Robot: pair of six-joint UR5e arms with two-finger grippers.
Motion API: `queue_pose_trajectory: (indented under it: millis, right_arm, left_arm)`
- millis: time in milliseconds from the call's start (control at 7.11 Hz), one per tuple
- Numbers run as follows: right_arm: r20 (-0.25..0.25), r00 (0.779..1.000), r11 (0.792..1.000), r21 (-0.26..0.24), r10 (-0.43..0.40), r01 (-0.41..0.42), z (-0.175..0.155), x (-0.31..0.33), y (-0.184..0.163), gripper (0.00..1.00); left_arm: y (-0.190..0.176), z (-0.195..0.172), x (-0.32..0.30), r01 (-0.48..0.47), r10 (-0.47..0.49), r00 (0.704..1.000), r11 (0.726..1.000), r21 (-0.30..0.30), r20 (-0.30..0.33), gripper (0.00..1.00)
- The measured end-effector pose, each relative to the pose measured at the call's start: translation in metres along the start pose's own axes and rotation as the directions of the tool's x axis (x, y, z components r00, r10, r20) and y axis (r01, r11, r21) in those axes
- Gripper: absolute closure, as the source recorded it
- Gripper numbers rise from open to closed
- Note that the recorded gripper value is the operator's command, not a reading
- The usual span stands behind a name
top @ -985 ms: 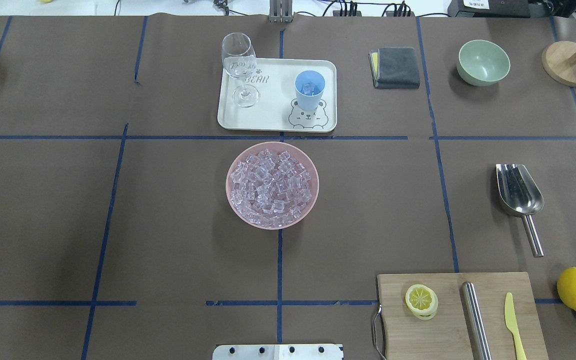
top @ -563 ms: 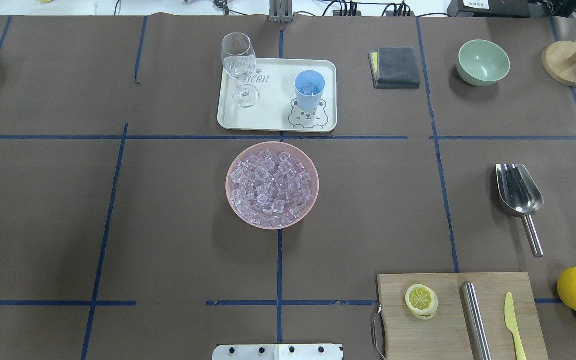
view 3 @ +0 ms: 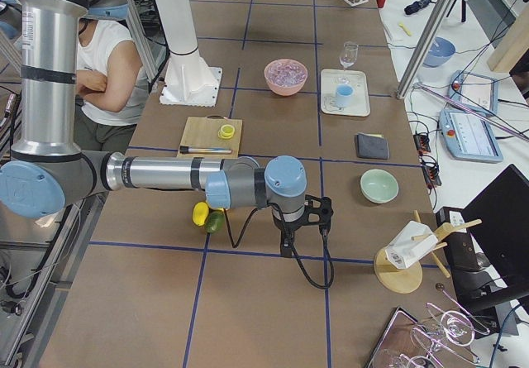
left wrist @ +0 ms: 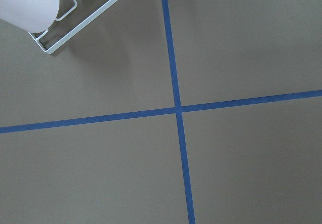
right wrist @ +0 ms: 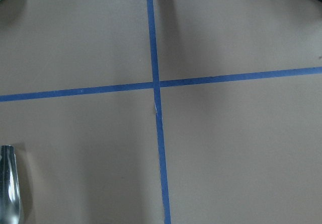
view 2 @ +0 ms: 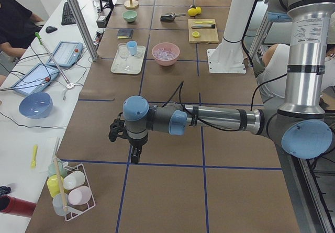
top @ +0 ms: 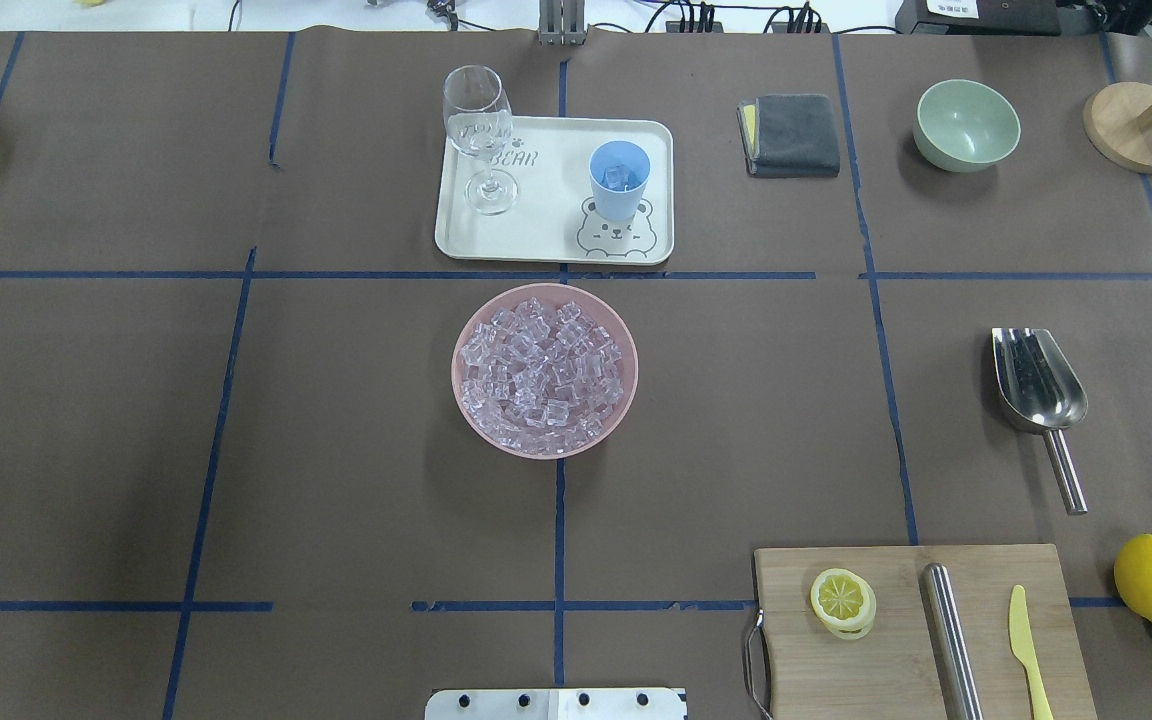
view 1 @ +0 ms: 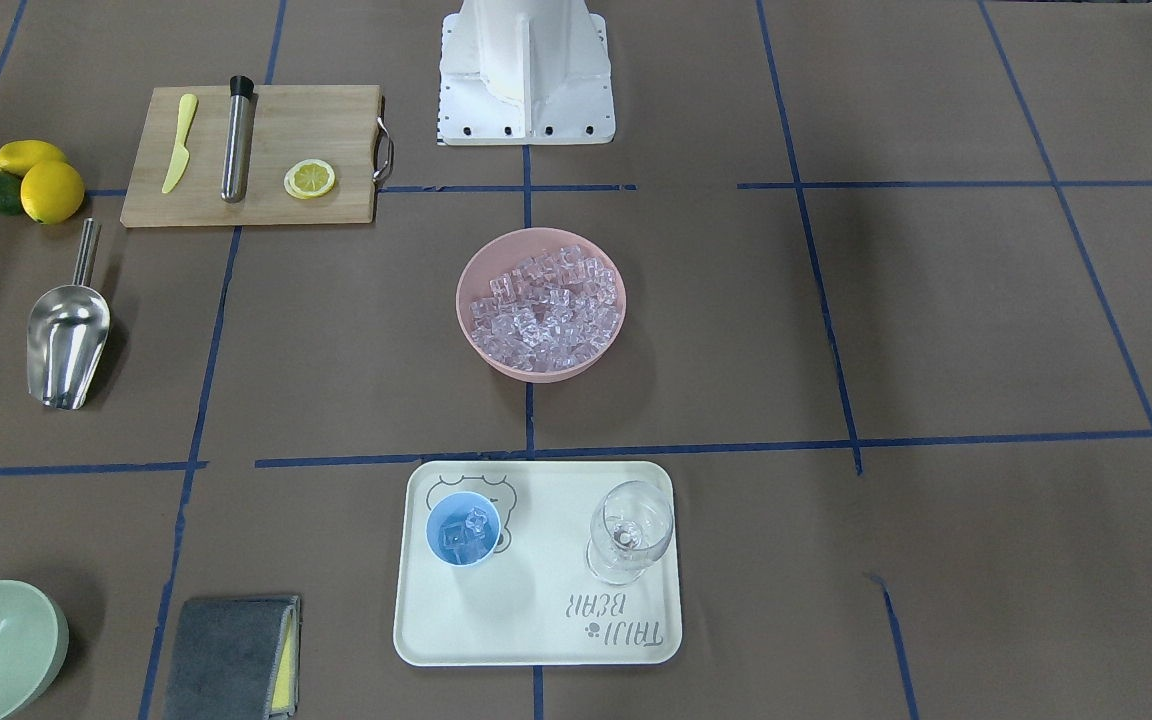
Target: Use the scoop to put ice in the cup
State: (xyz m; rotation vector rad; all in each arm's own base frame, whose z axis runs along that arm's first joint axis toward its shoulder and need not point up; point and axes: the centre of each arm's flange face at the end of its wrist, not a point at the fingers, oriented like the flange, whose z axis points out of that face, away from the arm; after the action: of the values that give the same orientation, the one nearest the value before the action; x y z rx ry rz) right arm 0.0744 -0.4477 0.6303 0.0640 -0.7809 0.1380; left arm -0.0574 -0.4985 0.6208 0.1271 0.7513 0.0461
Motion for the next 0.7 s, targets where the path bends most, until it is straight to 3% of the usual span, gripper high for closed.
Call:
queue_pose_trajectory:
  millis: [703]
  right_arm:
    - [0.003, 1.0, 1.0, 0.0, 0.003, -0.003, -0.0001, -0.001, -0.0003, 0.0]
  left_arm:
    - [0.0082, 0.0029, 0.0007, 0.041, -0.041, 0.998, 0.999, -0.01, -0.036, 0.0]
